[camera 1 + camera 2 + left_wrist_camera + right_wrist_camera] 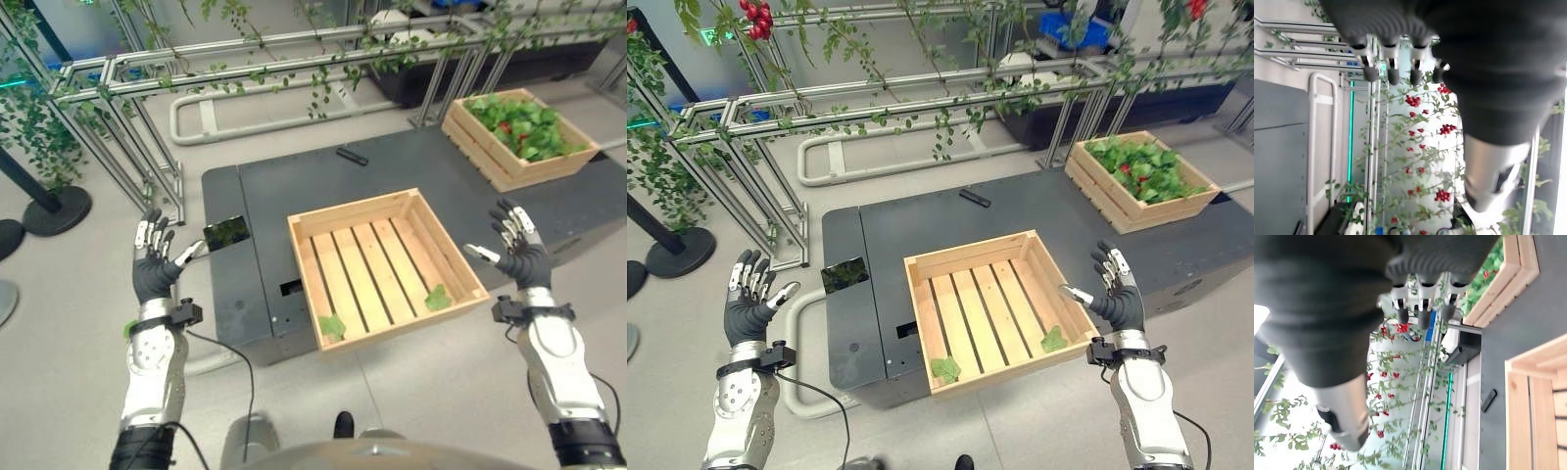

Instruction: Pick up the fruits from the basket on one side to the basket on the other side

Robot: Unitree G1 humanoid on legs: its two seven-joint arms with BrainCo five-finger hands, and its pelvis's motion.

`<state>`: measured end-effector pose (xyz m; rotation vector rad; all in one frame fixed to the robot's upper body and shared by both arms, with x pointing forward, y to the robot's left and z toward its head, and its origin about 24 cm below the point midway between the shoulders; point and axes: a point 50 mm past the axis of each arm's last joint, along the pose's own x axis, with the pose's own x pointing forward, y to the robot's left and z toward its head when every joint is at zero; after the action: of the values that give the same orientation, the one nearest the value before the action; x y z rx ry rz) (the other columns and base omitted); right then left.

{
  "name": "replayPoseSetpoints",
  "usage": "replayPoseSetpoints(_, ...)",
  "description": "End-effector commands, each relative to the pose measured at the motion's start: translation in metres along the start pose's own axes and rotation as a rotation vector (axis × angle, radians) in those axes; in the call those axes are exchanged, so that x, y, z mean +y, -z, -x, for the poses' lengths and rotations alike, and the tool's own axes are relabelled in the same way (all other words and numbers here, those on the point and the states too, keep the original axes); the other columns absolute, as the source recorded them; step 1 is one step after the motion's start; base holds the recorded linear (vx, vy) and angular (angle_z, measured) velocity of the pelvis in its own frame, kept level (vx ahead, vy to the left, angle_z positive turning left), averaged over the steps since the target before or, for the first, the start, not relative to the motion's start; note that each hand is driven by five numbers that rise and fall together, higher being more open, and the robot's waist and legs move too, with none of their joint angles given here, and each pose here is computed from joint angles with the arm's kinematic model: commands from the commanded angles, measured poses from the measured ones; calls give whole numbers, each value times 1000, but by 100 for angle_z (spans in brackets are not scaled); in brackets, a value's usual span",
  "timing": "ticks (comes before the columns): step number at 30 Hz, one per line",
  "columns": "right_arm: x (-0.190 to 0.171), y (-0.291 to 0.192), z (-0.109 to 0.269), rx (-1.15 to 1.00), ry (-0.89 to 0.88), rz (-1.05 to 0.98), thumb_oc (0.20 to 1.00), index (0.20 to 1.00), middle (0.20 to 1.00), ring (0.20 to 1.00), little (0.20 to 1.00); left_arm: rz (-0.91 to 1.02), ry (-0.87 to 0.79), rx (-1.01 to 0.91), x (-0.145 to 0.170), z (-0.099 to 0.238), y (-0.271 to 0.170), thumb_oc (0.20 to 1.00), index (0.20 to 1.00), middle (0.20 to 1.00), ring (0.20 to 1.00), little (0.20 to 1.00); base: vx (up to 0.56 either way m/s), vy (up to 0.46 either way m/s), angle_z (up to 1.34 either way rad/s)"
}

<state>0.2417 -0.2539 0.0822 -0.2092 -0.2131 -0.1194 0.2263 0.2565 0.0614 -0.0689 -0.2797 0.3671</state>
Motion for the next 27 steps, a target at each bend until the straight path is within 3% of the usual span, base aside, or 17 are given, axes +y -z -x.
replayPoseSetpoints(1, 8, -33, -19, -178, -45, 0, 1000, 1000, 1000, 1000, 1000, -92, 44, -201, 5, -16, -39, 1000, 1000, 1000, 1000, 1000, 220, -49, -86)
replayPoseSetpoints(15, 31, -39, -26, -217, -77, -61, 1000, 1000, 1000, 1000, 1000, -152, 76, -259, 4, -23, -54, 1000, 1000, 1000, 1000, 1000, 148, 18, -44)
replayPoseSetpoints(21, 12, -38, -15, -207, -13, -16, 1000, 1000, 1000, 1000, 1000, -106, 147, -277, -16, -35, -56, 1000, 1000, 1000, 1000, 1000, 232, -231, 78)
replayPoseSetpoints(27, 1, -36, -9, -191, 0, 8, 1000, 1000, 1000, 1000, 1000, -115, 153, -291, -16, -38, -60, 1000, 1000, 1000, 1000, 1000, 173, -319, 96)
